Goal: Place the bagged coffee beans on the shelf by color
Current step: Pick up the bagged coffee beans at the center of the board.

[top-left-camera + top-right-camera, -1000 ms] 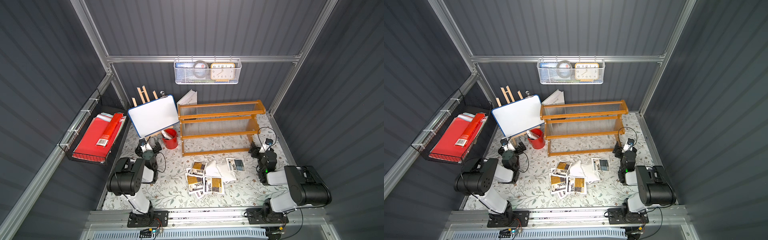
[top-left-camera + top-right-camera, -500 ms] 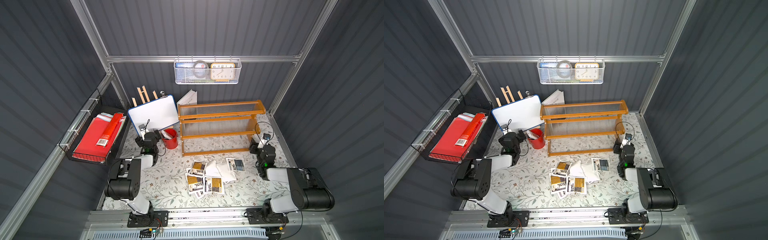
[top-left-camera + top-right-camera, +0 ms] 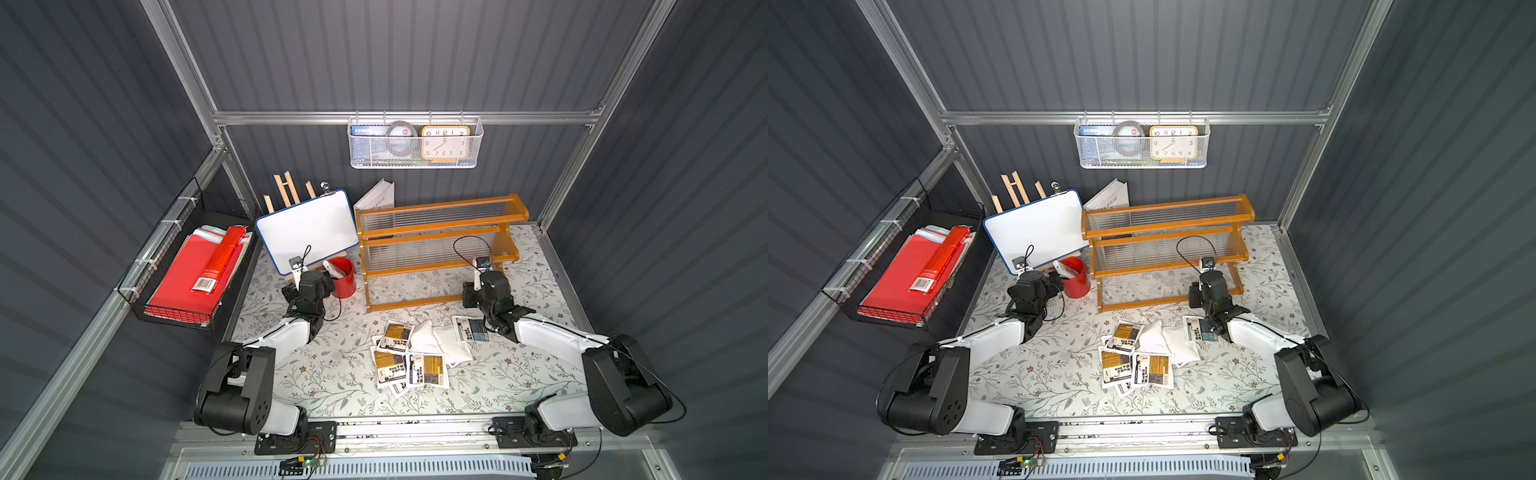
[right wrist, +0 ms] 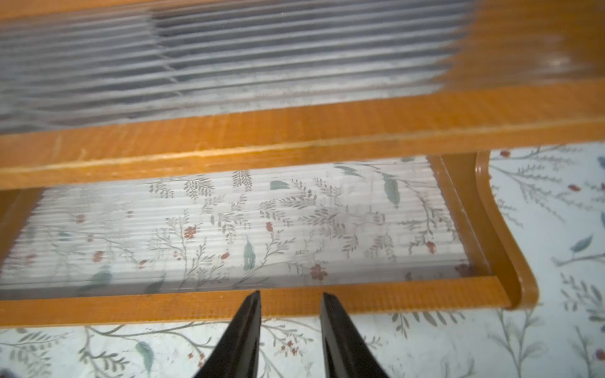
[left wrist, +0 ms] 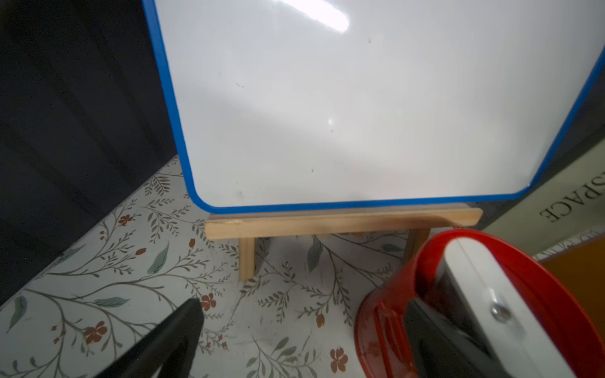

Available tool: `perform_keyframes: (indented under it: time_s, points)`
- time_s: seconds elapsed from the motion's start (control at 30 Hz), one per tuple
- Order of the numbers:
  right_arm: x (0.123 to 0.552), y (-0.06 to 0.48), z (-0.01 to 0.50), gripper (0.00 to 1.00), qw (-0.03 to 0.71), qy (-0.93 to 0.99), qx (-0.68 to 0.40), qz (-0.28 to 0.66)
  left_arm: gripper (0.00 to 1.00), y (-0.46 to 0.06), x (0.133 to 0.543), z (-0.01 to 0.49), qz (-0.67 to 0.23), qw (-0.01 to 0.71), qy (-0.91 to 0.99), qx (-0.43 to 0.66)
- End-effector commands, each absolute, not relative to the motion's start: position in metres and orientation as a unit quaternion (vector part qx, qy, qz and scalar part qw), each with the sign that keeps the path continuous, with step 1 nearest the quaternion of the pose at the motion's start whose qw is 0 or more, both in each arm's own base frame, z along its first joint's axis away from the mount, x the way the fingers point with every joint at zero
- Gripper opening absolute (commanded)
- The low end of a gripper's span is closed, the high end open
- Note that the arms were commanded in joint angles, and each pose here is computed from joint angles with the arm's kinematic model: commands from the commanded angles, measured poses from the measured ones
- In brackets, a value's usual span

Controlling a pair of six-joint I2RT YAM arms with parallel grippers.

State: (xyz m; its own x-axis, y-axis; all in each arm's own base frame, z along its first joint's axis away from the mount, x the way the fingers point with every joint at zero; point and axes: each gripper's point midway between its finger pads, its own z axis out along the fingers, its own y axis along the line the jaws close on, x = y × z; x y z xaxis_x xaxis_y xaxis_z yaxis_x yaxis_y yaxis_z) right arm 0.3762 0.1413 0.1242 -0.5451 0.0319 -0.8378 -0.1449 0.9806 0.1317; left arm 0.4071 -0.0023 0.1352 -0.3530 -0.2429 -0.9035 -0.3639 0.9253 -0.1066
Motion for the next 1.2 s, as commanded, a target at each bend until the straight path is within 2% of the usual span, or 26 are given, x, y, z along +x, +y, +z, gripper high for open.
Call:
perform_keyframes:
  time_s: [0.0,0.17,0.3,0.5,0.67,0.87,1.03,1.17]
  points:
    - [0.353,0.183,0.132,0.37,0.439,0.874,0.008,0.209,0.99,-0.032,0.399,0.137,0.025,0.518,0.843,-0.142]
    - [0.318,0.254,0.136,0.37,0.368,0.87,-0.053,0.324,0.99,-0.066,0.389,0.134,-0.041,0.498,0.863,-0.077]
    - [0.286,0.295,0.128,0.38,0.31,0.863,-0.137,0.375,0.99,-0.082,0.372,0.131,-0.076,0.491,0.866,-0.052]
    - [0.246,0.325,0.111,0.37,0.203,0.847,-0.215,0.442,0.99,-0.092,0.358,0.133,-0.096,0.479,0.872,-0.027]
    - [0.217,0.33,0.09,0.37,0.115,0.848,-0.234,0.461,0.99,-0.133,0.345,0.126,-0.133,0.454,0.88,0.05]
    - [0.2,0.328,0.087,0.38,0.087,0.851,-0.251,0.454,1.0,-0.171,0.334,0.102,-0.161,0.404,0.892,0.122]
    - [0.2,0.326,0.082,0.48,0.081,0.856,-0.24,0.451,0.99,-0.196,0.328,0.083,-0.182,0.364,0.898,0.164]
    - [0.204,0.33,0.074,0.49,0.08,0.857,-0.229,0.454,0.99,-0.214,0.325,0.069,-0.193,0.336,0.901,0.197]
